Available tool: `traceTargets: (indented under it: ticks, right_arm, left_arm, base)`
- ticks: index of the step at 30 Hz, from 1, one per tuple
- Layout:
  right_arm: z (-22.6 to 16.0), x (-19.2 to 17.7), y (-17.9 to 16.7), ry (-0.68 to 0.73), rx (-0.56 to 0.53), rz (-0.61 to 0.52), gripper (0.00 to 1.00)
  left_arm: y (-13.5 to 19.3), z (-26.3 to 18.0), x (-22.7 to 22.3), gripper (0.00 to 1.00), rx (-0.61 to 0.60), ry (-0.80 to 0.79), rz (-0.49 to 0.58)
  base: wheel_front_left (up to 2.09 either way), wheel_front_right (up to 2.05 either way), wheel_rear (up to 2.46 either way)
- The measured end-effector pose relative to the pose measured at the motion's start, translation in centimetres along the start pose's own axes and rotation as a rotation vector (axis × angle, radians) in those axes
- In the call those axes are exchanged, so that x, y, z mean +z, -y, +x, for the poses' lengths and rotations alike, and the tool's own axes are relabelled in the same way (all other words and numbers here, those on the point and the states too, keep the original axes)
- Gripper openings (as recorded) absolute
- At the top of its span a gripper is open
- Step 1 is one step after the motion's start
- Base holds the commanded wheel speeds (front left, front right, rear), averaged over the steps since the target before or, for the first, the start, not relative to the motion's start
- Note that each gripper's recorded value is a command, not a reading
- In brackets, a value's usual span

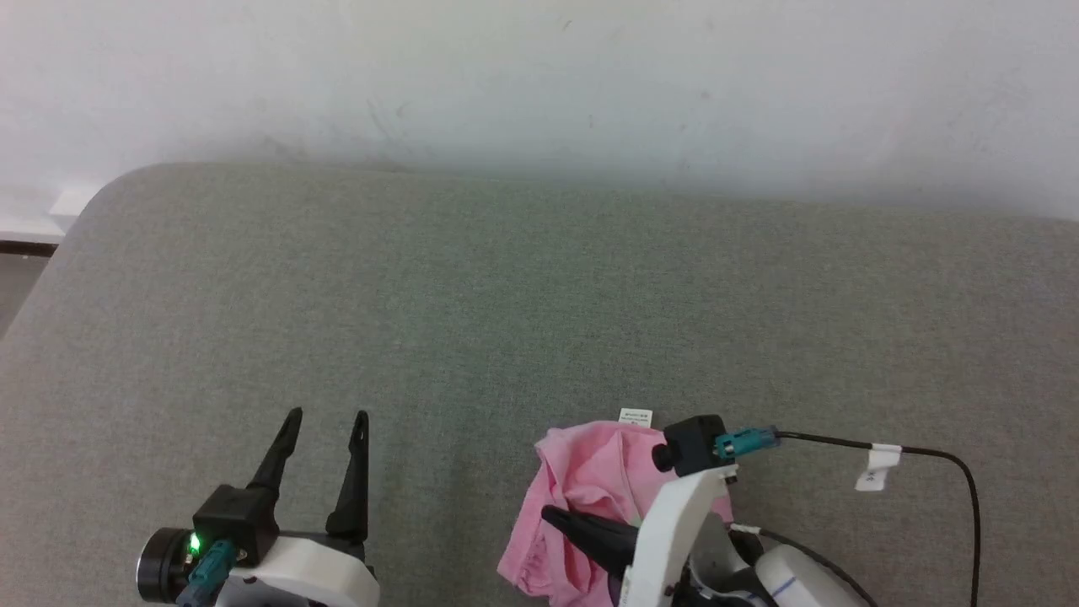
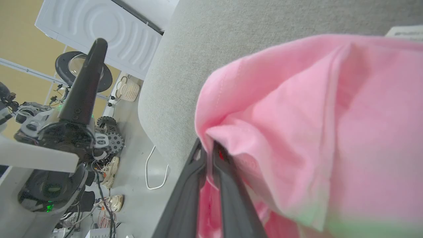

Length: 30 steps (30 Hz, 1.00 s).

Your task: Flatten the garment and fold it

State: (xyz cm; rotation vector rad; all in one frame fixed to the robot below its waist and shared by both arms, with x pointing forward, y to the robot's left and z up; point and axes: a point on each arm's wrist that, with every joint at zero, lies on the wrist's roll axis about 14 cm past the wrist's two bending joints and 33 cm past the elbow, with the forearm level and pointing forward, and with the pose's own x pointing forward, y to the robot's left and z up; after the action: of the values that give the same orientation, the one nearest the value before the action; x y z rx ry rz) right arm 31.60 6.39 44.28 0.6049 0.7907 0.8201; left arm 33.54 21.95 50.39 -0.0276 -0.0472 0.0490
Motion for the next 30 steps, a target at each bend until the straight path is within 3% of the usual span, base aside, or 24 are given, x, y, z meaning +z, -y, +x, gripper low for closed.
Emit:
traceTargets:
  ticks: [1,2,8,14,18,24,30]
  right_arm:
    - [0.4,0.0,0.1,0.005,-0.001,-0.006,0.75]
    - [0.7,0.0,0.1,0.008,-0.004,-0.023,1.00]
    - [2.1,1.4,-1.5,0.074,0.036,-0.135,1.00]
    - [1.4,5.1,-4.0,0.225,0.066,-0.413,1.00]
    - [-1.5,9.1,-3.5,0.423,0.016,-0.568,1.00]
    - [-8.3,13.8,0.1,0.682,-0.178,-0.659,1.00]
    - [-15.2,14.7,2.9,0.831,-0.397,-0.700,1.00]
  left_arm:
    - [-0.1,0.0,-0.1,1.00,0.005,-0.005,0.000]
    - [-0.2,-0.1,-0.3,1.00,0.009,-0.009,0.000]
    - [-0.2,0.0,-0.6,1.00,0.014,-0.018,-0.001]
    - [0.3,0.2,-0.1,1.00,0.000,-0.001,-0.003]
    - [0.7,0.4,0.4,1.00,-0.012,0.017,-0.009]
    - [1.7,0.6,0.7,1.00,-0.038,0.028,-0.015]
    - [2.3,0.7,0.8,1.00,-0.050,0.034,-0.023]
  base:
    - [0.00,0.00,0.00]
    - [0.00,0.00,0.00]
    - [0.00,0.00,0.00]
    - [0.00,0.00,0.00]
    - [0.00,0.00,0.00]
    - [0.00,0.00,0.00]
    - [0.00,0.00,0.00]
